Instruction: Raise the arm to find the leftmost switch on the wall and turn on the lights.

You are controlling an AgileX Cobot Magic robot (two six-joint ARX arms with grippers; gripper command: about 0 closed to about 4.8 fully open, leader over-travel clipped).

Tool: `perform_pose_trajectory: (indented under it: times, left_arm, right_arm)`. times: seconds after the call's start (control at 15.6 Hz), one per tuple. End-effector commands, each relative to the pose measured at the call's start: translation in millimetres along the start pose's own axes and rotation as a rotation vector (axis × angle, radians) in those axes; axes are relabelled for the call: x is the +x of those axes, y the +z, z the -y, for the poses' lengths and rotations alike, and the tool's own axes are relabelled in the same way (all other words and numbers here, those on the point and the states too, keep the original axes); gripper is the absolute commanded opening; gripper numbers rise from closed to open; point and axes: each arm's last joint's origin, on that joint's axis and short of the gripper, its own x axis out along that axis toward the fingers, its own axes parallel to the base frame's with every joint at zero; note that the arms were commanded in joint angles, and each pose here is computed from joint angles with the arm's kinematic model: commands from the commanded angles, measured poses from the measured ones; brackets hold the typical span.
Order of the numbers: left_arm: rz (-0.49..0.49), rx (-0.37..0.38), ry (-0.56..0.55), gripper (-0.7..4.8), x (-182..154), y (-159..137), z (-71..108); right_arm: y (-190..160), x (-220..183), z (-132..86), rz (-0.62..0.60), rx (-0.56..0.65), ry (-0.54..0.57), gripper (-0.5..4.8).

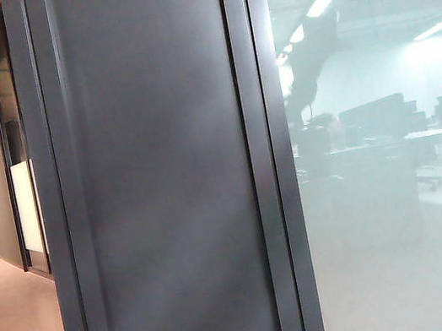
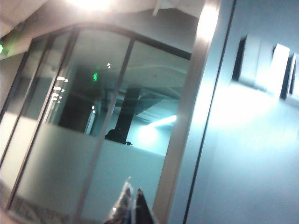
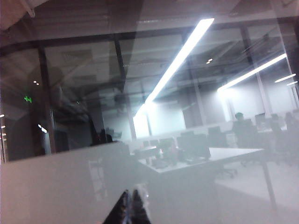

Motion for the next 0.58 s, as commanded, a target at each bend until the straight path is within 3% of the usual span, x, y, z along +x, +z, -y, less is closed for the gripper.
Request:
perform_pose_trajectory:
  times: [0.06, 0.19, 0.39, 0.58]
  left_arm:
    - [0.025, 0.015, -0.015, -0.06, 41, 34, 9.1]
    - [0.009, 0.014, -0.035, -0.06, 83, 42, 11.3]
    - [-0.022, 0.003, -0.197, -0.05, 144, 48, 16.6]
    - [-0.003, -0.025, -0.208, -0.05, 187, 57, 18.7]
  right_arm:
    - [27, 32, -9, 0.001, -0.049, -0.002, -0.01]
    - [38, 64, -19, -0.025, -0.054, 0.029, -0.01]
    - [58, 120, -36, -0.030, -0.052, 0.129, -0.01]
    - [79, 176, -52, 0.003, -0.046, 0.187, -0.01]
